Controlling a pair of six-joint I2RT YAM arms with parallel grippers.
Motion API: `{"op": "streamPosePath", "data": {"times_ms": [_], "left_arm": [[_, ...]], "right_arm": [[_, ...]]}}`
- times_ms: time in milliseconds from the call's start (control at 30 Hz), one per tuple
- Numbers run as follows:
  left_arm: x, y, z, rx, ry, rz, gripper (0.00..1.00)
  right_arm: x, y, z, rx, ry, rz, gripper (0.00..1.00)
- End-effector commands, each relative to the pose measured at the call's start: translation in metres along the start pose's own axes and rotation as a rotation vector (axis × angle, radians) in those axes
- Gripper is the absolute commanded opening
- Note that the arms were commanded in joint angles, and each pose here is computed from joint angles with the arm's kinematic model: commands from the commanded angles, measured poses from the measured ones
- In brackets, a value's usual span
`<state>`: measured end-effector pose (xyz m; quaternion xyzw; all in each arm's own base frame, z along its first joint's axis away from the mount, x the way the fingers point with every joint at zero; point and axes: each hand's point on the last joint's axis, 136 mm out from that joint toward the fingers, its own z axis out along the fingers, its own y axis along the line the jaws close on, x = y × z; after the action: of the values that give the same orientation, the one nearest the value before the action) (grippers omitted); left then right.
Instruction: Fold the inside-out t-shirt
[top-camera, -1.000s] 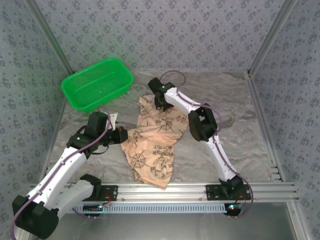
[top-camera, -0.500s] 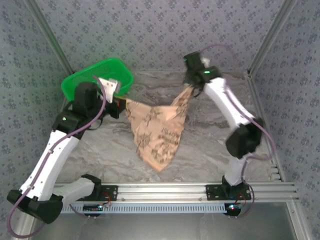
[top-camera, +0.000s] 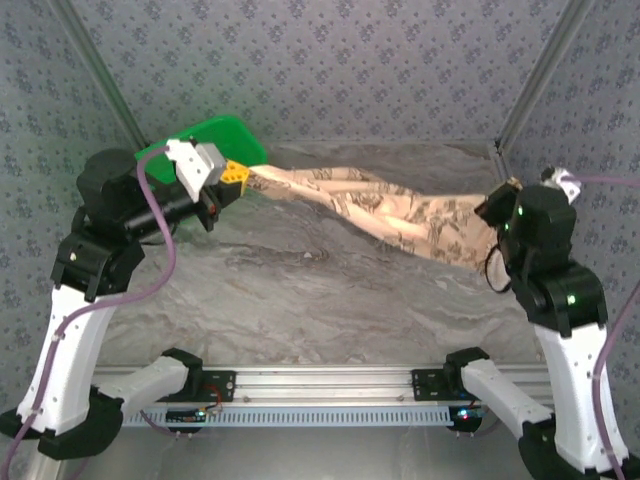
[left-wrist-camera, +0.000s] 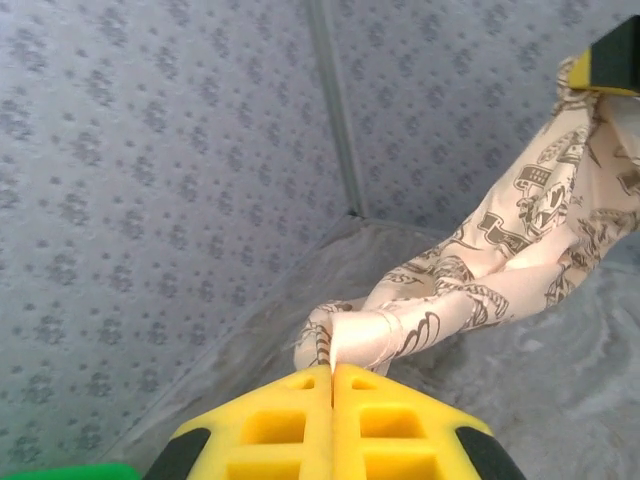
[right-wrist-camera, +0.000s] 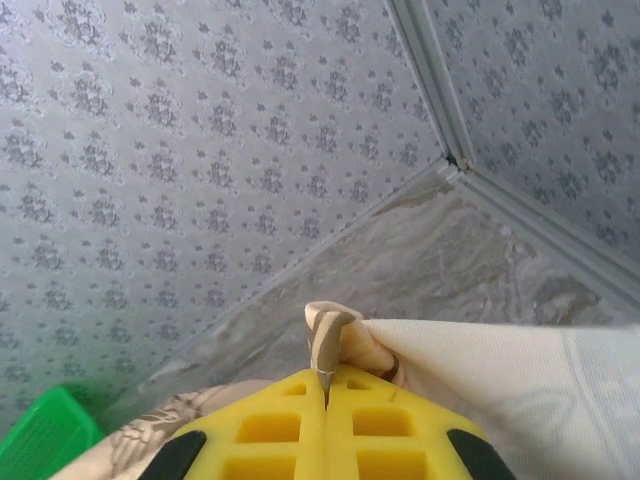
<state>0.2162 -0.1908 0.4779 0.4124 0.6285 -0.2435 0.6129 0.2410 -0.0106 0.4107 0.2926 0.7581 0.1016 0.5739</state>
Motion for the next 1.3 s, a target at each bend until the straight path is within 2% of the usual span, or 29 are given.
{"op": "streamPosePath", "data": {"times_ms": [0,100,133,167,200,267,367,533,633,767,1000,1033,1100,1167,1267], "left_arm": [[0.022,-0.017,0.011,0.091,-0.019,0.032,0.0],[0.055,-0.012,0.026,0.082,0.046,0.026,0.0],[0.065,-0.011,0.031,0.081,0.072,0.013,0.0],[0.076,-0.011,0.035,0.088,0.098,0.0,0.0],[0.089,-0.012,0.04,0.098,0.125,-0.015,0.0],[0.112,-0.011,0.049,0.102,0.167,-0.041,0.0],[0.139,-0.007,0.06,0.093,0.234,-0.092,0.0],[0.174,0.017,0.07,-0.036,0.366,-0.197,0.0],[0.189,0.03,0.069,-0.116,0.425,-0.234,0.0],[0.187,0.029,0.069,-0.112,0.402,-0.246,0.0],[0.18,0.042,0.065,-0.173,0.377,-0.249,0.0],[0.18,0.043,0.065,-0.175,0.376,-0.25,0.0],[0.18,0.045,0.064,-0.181,0.373,-0.252,0.0],[0.179,0.05,0.063,-0.195,0.365,-0.25,0.0],[0.17,0.064,0.057,-0.23,0.338,-0.25,0.0]], "right_arm": [[0.067,-0.017,0.034,0.058,0.201,0.011,0.0],[0.111,-0.047,0.071,0.187,0.29,0.006,0.0],[0.121,-0.059,0.082,0.241,0.311,0.018,0.05],[0.137,-0.075,0.096,0.303,0.343,0.016,0.19],[0.156,-0.089,0.108,0.347,0.392,0.024,0.4],[0.195,-0.117,0.131,0.385,0.532,0.084,0.55],[0.243,-0.136,0.142,0.349,0.783,0.151,0.68],[0.265,-0.139,0.104,0.353,0.901,0.129,0.75],[0.27,-0.142,0.074,0.39,0.888,0.166,0.72],[0.286,-0.159,0.045,0.473,0.898,0.192,0.66],[0.338,-0.177,0.03,0.548,0.956,0.191,0.58],[0.343,-0.178,0.03,0.557,0.96,0.18,0.54],[0.349,-0.175,0.035,0.548,0.946,0.146,0.19],[0.343,-0.167,0.044,0.516,0.914,0.129,0.0],[0.307,-0.154,0.052,0.514,0.835,0.073,0.0]]}}
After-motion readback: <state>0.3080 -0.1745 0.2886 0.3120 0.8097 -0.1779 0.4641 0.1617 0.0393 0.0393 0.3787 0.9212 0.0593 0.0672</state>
